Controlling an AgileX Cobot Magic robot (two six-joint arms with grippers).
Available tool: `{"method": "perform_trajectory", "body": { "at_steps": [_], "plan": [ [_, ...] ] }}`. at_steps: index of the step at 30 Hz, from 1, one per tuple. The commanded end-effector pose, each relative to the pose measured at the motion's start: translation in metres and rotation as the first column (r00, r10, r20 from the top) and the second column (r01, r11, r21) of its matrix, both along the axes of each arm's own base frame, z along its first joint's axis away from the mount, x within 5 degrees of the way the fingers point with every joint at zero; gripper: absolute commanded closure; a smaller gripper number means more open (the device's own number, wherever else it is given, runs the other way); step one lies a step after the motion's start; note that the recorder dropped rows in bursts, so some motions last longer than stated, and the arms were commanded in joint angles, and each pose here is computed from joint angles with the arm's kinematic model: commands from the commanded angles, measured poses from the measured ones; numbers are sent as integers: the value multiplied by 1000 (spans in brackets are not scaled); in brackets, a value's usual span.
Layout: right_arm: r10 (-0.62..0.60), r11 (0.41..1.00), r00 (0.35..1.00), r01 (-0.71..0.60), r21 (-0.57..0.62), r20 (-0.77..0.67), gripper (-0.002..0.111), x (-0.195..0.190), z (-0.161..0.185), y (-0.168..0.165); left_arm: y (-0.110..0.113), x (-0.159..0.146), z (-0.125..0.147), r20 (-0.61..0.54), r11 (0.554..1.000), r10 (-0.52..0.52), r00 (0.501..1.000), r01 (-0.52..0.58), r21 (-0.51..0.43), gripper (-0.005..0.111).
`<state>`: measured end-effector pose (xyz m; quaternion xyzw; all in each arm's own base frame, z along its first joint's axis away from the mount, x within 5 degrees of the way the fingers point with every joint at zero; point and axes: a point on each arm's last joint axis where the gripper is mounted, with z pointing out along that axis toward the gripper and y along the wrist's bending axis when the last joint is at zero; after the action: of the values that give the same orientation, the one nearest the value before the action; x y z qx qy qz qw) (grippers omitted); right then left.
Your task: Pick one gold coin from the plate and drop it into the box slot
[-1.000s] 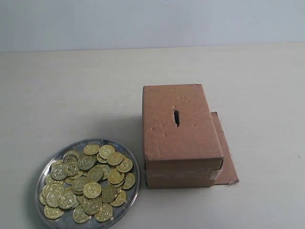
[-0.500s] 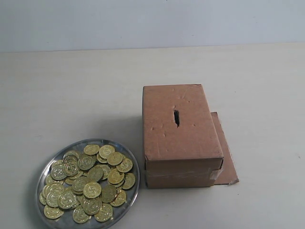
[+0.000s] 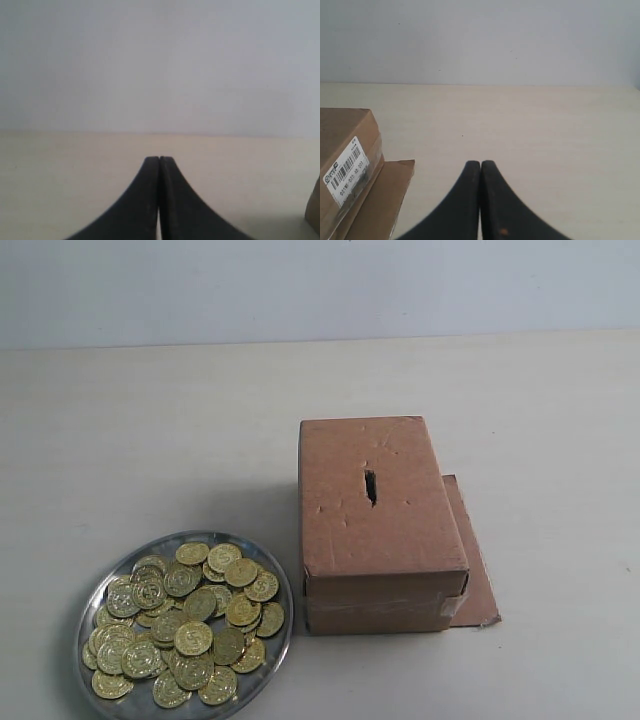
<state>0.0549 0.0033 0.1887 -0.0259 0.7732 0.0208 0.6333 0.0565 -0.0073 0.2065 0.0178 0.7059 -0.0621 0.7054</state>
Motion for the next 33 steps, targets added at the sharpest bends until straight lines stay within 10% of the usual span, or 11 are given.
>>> {"method": "perform_trajectory", "body": {
  "at_steps": [1, 33],
  "plan": [
    [-5, 1000, 1000, 5, 1, 2, 108, 0, -1, 0, 0, -1, -12, -123, 1000, 9, 992, -9, -2, 106],
    [-5, 1000, 1000, 5, 1, 2, 108, 0, -1, 0, 2, -3, -25, -269, 999, 39, 962, -37, 14, 106]
  ]
}}
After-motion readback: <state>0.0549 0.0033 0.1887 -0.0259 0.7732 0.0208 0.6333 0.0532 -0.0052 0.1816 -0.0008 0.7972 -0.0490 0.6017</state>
